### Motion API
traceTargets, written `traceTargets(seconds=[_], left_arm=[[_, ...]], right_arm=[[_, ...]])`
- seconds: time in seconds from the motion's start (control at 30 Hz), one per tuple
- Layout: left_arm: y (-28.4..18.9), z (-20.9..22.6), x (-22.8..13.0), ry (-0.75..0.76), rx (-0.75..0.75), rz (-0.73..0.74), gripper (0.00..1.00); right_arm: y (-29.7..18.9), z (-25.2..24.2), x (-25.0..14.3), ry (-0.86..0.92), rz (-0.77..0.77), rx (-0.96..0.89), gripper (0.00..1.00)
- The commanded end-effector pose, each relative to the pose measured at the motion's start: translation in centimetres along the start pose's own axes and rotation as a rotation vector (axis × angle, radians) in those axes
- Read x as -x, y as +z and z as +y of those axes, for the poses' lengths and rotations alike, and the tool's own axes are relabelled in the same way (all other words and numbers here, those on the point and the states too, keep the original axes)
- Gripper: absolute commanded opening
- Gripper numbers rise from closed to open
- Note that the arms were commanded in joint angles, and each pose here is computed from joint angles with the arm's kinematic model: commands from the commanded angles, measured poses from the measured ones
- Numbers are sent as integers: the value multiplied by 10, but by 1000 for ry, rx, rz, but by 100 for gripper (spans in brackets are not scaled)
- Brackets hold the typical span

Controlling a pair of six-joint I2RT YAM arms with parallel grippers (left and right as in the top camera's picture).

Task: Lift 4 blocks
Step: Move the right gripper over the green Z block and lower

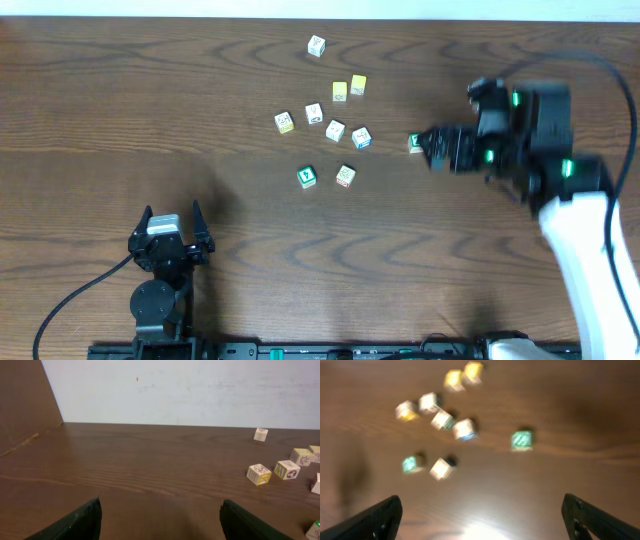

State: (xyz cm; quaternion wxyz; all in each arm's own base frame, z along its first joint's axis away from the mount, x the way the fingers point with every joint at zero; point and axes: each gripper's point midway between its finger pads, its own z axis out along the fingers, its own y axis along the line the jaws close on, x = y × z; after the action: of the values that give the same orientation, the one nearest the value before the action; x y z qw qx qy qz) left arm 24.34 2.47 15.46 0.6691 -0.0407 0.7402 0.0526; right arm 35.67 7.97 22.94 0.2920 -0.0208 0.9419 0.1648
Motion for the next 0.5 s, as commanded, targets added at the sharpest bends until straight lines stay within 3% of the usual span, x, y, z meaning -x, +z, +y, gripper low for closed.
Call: traceTargets(seconds=[0.0, 0.17, 0.27, 0.47], left_arm=[[1, 4, -17, 15, 22, 54, 76], [1, 4, -17, 15, 22, 54, 76], [1, 4, -17, 15, 22, 54, 76], [1, 4, -17, 15, 22, 54, 76]], right_arm=[[-8, -22, 38, -34, -29, -170, 99], [23, -29, 48, -54, -8, -168, 99], [50, -26, 47, -188, 29, -137, 99], [99, -49, 23, -157, 155, -297, 99]])
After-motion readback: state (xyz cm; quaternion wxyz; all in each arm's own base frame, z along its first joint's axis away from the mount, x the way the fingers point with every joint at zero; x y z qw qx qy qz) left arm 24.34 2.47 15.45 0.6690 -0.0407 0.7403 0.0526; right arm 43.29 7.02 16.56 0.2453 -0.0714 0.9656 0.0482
